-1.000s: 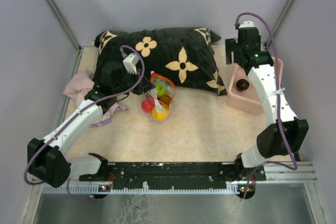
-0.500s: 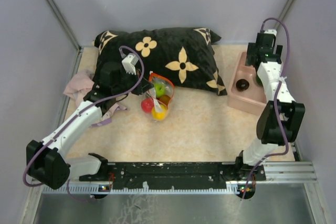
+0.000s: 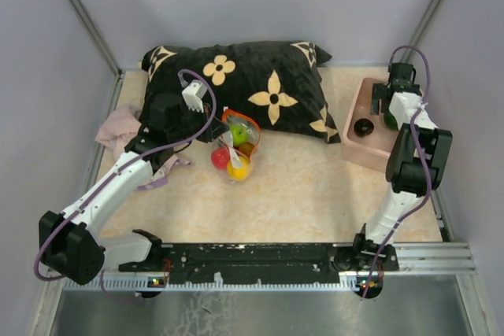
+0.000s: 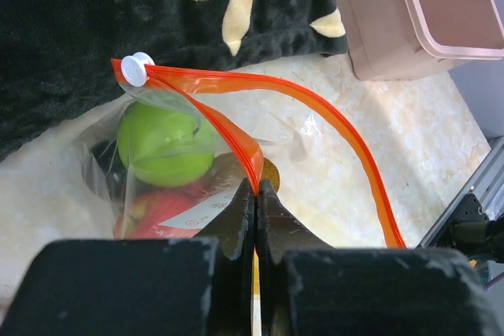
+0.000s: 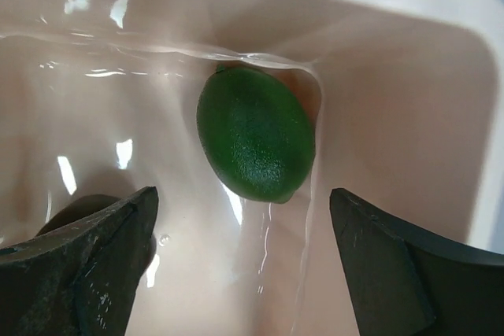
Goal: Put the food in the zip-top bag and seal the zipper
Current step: Pick up the fake fruit from the bin.
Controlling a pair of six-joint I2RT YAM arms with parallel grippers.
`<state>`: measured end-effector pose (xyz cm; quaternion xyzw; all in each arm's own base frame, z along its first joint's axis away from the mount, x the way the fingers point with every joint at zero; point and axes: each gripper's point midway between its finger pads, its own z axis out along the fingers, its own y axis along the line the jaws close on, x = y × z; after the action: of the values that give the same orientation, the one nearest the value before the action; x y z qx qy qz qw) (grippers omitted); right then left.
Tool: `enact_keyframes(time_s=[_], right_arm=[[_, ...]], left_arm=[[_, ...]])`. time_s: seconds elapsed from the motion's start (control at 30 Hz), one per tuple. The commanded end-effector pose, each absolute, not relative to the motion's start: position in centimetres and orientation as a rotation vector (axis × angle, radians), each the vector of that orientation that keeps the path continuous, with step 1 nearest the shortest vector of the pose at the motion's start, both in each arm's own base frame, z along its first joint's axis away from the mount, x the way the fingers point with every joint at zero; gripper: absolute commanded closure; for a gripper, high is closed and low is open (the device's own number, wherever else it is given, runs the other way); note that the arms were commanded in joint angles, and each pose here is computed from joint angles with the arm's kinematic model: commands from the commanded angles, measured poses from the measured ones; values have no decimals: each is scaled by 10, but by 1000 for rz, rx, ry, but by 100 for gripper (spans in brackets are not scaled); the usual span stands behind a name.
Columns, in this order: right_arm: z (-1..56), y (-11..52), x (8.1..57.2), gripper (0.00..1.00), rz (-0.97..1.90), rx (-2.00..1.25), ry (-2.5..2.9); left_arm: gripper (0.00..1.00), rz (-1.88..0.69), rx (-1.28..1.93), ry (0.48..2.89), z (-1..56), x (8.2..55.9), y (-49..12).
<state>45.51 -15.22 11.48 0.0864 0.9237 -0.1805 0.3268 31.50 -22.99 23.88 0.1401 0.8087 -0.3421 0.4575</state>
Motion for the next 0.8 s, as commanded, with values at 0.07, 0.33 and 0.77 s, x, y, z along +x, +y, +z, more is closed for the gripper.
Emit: enact_keyframes(time_s=[0.07, 0.33, 0.77], right_arm=[[108, -168, 474, 10, -474, 205, 2399], [77, -173, 474, 10, -381, 213, 2446], [51, -154, 491, 11, -184, 212, 2463]], left_arm=[[100, -828, 369, 1974, 244, 318, -231], [100, -821, 374, 1985, 242, 318, -231], [100, -829, 359, 1998, 242, 316, -230]])
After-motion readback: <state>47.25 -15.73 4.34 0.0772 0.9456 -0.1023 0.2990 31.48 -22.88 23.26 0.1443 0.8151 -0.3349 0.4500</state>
